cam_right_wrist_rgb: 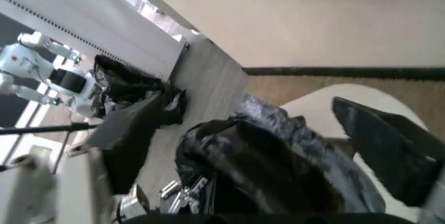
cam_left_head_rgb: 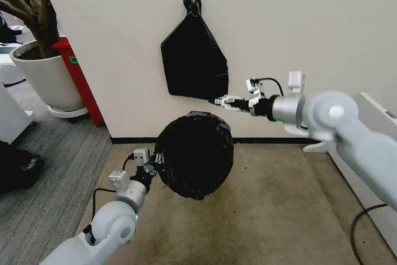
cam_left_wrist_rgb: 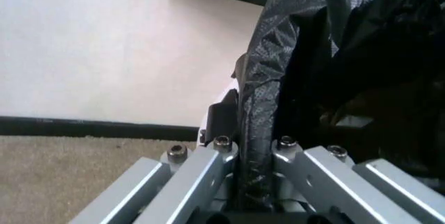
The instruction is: Place the garbage bag over the trash bin.
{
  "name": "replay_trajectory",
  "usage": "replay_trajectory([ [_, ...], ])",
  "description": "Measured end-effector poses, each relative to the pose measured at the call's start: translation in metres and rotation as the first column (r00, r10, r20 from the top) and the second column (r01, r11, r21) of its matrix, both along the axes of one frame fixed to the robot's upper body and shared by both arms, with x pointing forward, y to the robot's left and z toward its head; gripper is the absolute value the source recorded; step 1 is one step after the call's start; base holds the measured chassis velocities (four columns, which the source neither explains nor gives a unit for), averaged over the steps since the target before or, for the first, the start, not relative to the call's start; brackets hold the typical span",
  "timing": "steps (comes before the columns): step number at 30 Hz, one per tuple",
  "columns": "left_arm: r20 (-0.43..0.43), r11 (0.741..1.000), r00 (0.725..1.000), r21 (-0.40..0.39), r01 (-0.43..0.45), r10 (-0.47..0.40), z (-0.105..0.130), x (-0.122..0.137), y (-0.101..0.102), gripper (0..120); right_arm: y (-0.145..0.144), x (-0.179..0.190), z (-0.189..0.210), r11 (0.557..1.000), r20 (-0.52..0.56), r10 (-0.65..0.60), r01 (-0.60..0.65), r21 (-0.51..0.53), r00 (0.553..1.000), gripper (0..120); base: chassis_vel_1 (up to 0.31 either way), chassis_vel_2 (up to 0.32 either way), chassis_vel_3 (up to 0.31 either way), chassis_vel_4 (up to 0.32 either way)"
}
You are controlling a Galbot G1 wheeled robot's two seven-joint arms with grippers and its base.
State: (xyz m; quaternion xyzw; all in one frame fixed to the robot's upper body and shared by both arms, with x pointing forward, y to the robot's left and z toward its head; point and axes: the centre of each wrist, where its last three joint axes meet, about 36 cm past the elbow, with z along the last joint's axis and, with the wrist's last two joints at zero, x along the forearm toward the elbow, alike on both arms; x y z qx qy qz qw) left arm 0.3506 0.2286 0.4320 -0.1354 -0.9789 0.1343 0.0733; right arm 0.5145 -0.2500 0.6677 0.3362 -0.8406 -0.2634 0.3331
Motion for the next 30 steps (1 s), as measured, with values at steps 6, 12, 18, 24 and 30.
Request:
replay_trajectory([
  [6, 0.011, 1.0, 1.0, 0.0, 0.017, -0.017, 0.002, -0.005, -0.001, 1, 0.0, 0.008, -0.02, 1.0, -0.063, -0.019, 0.019, -0.009, 0.998, 100, 0.0, 0.0, 0.0, 0.0],
  [12, 0.012, 1.0, 1.0, -0.003, 0.021, -0.021, 0.003, -0.008, -0.001, 1, -0.002, 0.006, -0.039, 0.998, -0.059, -0.03, 0.027, -0.053, 0.998, 100, 0.0, 0.0, 0.0, 0.0],
  [18, 0.012, 1.0, 1.0, -0.003, 0.023, -0.023, 0.004, -0.009, -0.001, 1, -0.003, 0.001, -0.049, 0.997, -0.064, -0.03, 0.026, -0.072, 0.997, 100, 0.0, 0.0, 0.0, 0.0],
  [24, 0.013, 1.0, 1.0, -0.007, 0.025, -0.025, 0.005, -0.01, -0.002, 1, -0.002, 0.001, -0.056, 0.996, -0.068, -0.041, 0.036, -0.086, 0.997, 100, 0.0, 0.0, 0.0, 0.0],
  [30, 0.016, 0.999, 0.999, -0.014, 0.038, -0.037, 0.009, -0.016, -0.004, 1, -0.003, 0.01, -0.065, 0.993, -0.073, -0.071, 0.063, -0.102, 0.995, 100, 0.0, 0.0, 0.0, 0.0],
])
